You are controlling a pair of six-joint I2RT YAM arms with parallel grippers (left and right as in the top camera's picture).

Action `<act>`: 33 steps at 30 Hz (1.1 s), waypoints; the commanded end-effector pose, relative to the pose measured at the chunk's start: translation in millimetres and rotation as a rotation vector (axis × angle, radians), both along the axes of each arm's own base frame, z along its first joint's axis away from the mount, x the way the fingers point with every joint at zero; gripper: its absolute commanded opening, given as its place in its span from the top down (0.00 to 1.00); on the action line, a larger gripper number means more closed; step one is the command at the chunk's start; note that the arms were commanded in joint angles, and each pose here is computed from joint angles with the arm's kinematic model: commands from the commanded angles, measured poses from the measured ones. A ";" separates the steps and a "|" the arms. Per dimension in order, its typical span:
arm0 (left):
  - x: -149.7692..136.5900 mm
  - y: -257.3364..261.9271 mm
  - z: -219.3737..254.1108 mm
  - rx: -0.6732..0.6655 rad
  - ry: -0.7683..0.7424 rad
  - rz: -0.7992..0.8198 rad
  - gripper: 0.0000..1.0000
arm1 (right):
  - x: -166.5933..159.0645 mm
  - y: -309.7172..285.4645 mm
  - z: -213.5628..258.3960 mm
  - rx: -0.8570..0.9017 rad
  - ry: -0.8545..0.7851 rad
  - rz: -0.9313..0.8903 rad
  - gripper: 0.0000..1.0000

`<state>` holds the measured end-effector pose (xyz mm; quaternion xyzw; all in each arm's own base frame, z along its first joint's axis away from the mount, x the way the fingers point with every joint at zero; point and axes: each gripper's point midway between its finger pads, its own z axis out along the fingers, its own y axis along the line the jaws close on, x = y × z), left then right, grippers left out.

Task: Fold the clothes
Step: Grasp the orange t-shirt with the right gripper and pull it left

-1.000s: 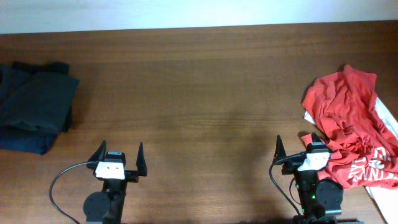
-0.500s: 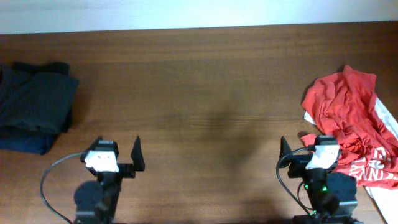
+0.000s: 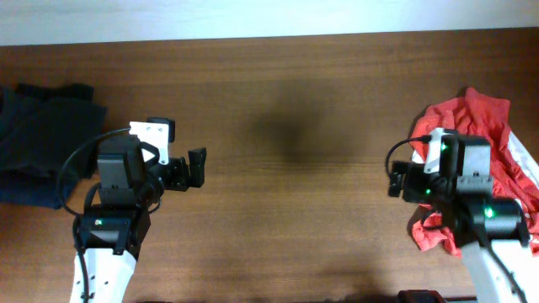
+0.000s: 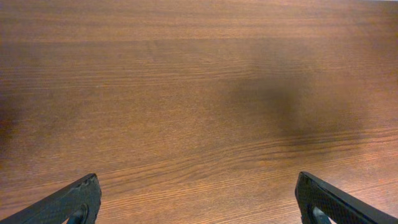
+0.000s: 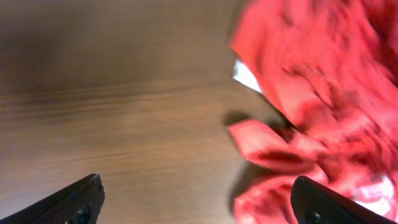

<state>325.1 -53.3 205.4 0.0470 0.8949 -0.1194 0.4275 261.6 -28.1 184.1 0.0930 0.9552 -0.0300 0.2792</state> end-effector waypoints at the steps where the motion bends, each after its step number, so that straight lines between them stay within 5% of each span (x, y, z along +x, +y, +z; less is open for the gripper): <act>1: 1.5 -5.6 9.9 -0.027 -0.017 -0.019 0.01 | -5.3 -42.0 -24.5 -0.035 0.130 -0.200 0.04; 9: 1.4 -5.7 9.8 -0.027 -0.017 -0.020 0.01 | -33.4 -81.9 -114.4 -0.026 0.547 -0.425 0.21; 13: -2.6 -5.5 4.6 -0.026 0.011 -0.019 0.04 | -31.0 -89.8 -148.4 0.025 0.619 -0.469 0.25; 17: -10.1 -5.0 -4.2 -0.023 0.059 -0.018 0.09 | -23.9 -91.7 -158.7 0.032 0.611 -0.490 0.96; 19: -9.9 -5.0 -4.0 -0.023 0.058 -0.018 0.09 | -19.6 -82.4 -150.5 0.091 0.613 -0.469 0.96; 25: -8.8 -0.6 -4.8 -0.006 0.057 0.002 0.09 | 56.8 -32.2 11.7 0.314 0.287 0.023 0.96; 28: -8.7 -0.6 -4.7 -0.006 0.056 0.002 0.09 | 64.9 28.1 104.0 0.426 0.067 0.354 0.96; 33: -8.8 -0.7 -4.8 -0.007 0.057 0.002 0.08 | 49.0 158.4 126.2 0.530 0.028 0.827 0.96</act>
